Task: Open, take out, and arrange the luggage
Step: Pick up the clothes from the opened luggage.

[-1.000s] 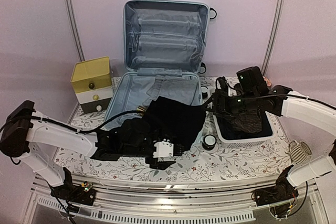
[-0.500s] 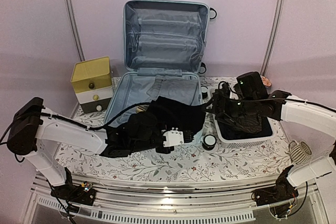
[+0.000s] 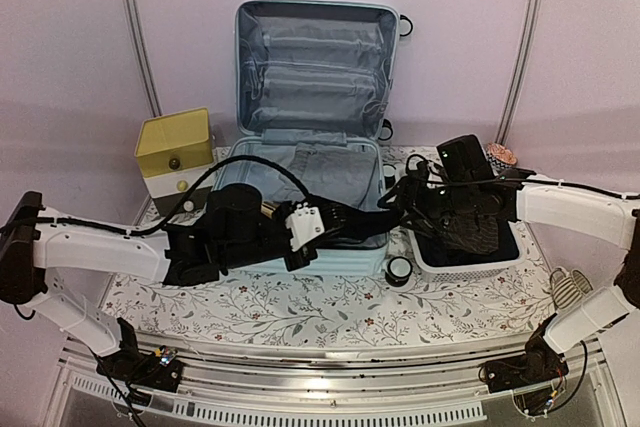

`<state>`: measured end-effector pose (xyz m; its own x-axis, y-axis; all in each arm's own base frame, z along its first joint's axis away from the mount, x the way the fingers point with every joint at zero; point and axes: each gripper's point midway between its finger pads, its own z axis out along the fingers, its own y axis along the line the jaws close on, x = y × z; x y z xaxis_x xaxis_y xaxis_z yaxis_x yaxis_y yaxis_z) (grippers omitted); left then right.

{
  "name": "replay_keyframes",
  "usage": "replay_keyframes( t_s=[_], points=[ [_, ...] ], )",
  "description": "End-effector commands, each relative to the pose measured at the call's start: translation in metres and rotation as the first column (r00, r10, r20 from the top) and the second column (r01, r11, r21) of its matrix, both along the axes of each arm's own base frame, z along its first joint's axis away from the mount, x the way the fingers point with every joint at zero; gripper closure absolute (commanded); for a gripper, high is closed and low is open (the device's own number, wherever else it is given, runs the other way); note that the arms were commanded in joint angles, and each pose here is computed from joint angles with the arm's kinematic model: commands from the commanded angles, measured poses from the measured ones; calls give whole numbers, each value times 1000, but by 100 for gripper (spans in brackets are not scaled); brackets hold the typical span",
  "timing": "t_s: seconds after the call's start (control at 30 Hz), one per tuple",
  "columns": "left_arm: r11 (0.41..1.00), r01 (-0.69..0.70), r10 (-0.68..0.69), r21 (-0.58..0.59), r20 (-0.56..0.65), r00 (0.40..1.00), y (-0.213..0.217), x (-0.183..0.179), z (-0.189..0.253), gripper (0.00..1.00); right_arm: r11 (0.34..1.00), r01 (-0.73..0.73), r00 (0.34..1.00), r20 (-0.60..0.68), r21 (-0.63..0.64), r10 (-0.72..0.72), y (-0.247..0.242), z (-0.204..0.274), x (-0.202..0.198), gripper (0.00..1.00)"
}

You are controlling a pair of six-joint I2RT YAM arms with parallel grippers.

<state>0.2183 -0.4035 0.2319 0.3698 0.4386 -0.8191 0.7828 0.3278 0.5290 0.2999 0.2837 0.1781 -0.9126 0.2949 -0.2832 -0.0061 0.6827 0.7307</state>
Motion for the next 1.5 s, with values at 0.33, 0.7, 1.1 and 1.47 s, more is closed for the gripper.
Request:
replay_keyframes(
  t_s=[0.33, 0.7, 1.1, 1.47],
  points=[
    [996, 7, -8, -86, -17, 1000, 3, -1, 17, 100, 982, 178, 974, -150, 62, -167, -1, -14, 6, 36],
    [995, 9, -10, -98, -15, 1000, 6, -3, 19, 100, 975, 220, 955, -211, 29, -209, -14, -31, -15, 34],
    [995, 8, -10, -101, -25, 1000, 7, -4, 17, 100, 969, 206, 963, -202, 138, -176, 16, -13, -1, 85],
    [983, 14, -20, -183, -31, 999, -24, -2, 40, 100, 974, 217, 976, -43, 72, -214, -38, 31, 51, 98]
  ],
)
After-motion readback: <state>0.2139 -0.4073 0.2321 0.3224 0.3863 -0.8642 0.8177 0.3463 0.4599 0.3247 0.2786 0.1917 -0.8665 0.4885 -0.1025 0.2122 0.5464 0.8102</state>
